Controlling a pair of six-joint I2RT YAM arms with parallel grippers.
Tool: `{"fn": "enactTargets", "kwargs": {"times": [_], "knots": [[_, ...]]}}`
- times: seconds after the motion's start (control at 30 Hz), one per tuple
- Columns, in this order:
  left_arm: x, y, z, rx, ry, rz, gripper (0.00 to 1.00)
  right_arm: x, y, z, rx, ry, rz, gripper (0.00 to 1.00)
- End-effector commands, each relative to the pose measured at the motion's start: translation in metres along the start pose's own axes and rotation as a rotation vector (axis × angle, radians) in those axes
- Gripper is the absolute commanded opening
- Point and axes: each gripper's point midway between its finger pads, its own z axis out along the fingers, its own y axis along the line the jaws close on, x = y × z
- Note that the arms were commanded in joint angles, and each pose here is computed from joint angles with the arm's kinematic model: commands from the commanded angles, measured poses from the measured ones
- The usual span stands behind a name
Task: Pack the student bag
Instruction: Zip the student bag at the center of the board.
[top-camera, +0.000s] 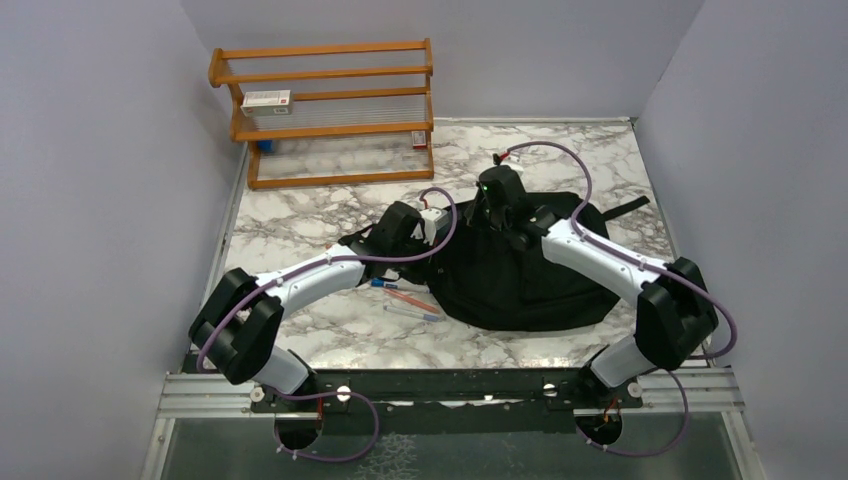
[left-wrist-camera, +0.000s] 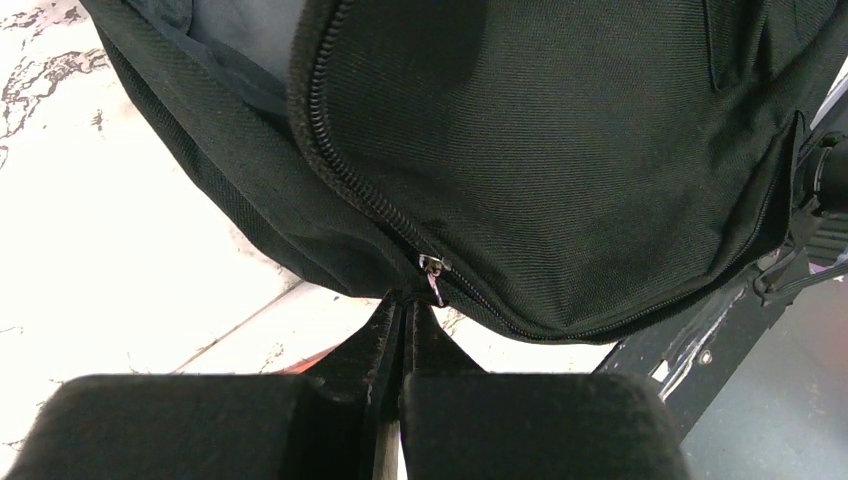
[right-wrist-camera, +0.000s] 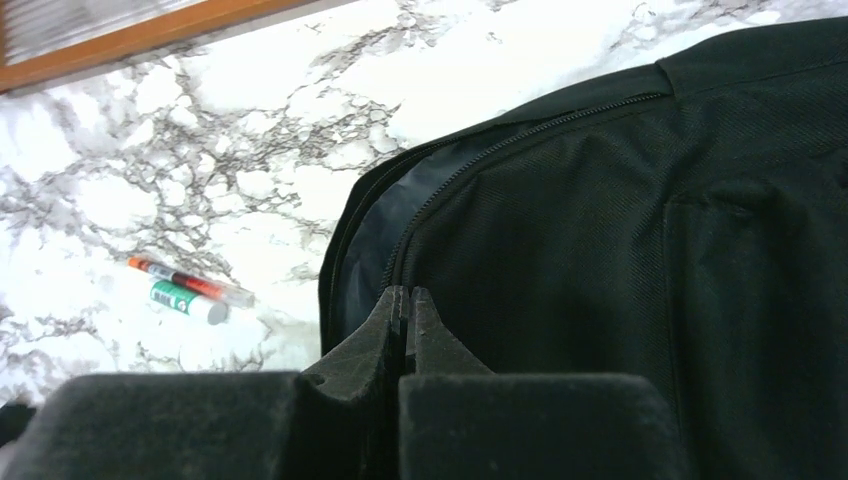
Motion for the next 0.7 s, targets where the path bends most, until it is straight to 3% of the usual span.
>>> {"fn": "enactTargets", "kwargs": {"times": [0.0,0.3,0.5,0.57,0.67], "knots": [[-0.011,-0.005,0.002,0.027,-0.022,0.023,0.00,-0.014,0.016,-0.022,-0.094,-0.041,0.000,0.01],[-0.011,-0.005,0.000,0.028,-0.024,0.028,0.00,-0.021,0.016,-0.029,-0.095,-0.054,0.002,0.01],[-0.009,-0.004,0.000,0.026,-0.022,0.031,0.00,-0.046,0.018,-0.040,-0.117,-0.167,-0.041,0.02],[-0.010,-0.005,-0.002,0.027,-0.024,0.033,0.00,-0.055,0.010,-0.041,-0.064,-0.203,-0.082,0.06],[-0.012,-0.006,-0.004,0.026,-0.034,0.037,0.00,-0.063,-0.011,-0.037,0.066,-0.216,-0.175,0.22]]}}
